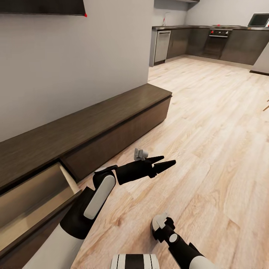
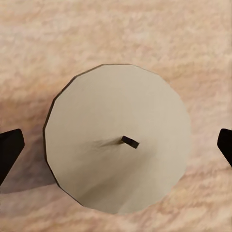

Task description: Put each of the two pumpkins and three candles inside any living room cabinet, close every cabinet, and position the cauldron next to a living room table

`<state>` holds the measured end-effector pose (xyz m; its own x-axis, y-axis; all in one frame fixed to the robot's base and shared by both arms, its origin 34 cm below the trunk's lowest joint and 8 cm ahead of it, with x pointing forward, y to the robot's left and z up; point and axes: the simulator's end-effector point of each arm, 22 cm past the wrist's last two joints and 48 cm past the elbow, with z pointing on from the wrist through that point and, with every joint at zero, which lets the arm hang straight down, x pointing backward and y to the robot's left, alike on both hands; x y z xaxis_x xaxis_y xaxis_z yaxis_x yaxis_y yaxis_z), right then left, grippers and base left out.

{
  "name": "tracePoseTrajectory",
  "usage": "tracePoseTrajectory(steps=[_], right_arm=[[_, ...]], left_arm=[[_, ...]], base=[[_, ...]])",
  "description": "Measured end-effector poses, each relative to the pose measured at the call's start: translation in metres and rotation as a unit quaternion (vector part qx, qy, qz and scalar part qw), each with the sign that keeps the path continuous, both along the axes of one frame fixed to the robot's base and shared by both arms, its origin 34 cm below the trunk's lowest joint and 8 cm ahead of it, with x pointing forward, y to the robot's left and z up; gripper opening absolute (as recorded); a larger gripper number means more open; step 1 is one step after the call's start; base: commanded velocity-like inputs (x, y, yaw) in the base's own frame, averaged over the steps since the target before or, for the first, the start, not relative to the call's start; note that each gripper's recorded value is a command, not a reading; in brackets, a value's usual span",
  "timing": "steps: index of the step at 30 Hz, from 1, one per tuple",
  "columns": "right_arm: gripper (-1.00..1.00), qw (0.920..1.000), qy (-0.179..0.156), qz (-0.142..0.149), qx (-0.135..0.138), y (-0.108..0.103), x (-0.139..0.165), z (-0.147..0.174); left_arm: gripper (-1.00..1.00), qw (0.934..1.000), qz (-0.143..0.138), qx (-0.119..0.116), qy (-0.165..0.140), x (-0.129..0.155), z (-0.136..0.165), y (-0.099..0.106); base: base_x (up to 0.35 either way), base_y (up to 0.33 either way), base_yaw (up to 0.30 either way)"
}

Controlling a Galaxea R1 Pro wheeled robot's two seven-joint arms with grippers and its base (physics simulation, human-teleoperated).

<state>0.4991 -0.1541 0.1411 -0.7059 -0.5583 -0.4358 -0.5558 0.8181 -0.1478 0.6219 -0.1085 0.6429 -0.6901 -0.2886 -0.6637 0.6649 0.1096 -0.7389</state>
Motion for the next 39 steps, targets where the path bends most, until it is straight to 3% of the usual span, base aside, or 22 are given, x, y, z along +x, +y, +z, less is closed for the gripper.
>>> tracePoseTrajectory(steps=[11,16,39], right_arm=[[1.00,1.0000,0.002,0.000,0.002,0.002,-0.001,-0.004],[1.00,0.9999,-0.013,-0.006,-0.005,-0.002,0.014,0.001],[1.00,1.0000,-0.009,-0.001,0.004,0.004,0.012,0.002]], left_arm=[[1.00,1.0000,0.000,0.000,0.006,0.002,-0.007,0.000],[1.00,0.9998,0.001,-0.003,0.018,-0.004,-0.016,0.003],[1.00,0.9998,0.000,-0.003,0.018,-0.006,-0.016,0.002]], base=[[0.000,0.000,0.000],[0.000,0.000,0.000],[0.000,0.000,-0.022]])
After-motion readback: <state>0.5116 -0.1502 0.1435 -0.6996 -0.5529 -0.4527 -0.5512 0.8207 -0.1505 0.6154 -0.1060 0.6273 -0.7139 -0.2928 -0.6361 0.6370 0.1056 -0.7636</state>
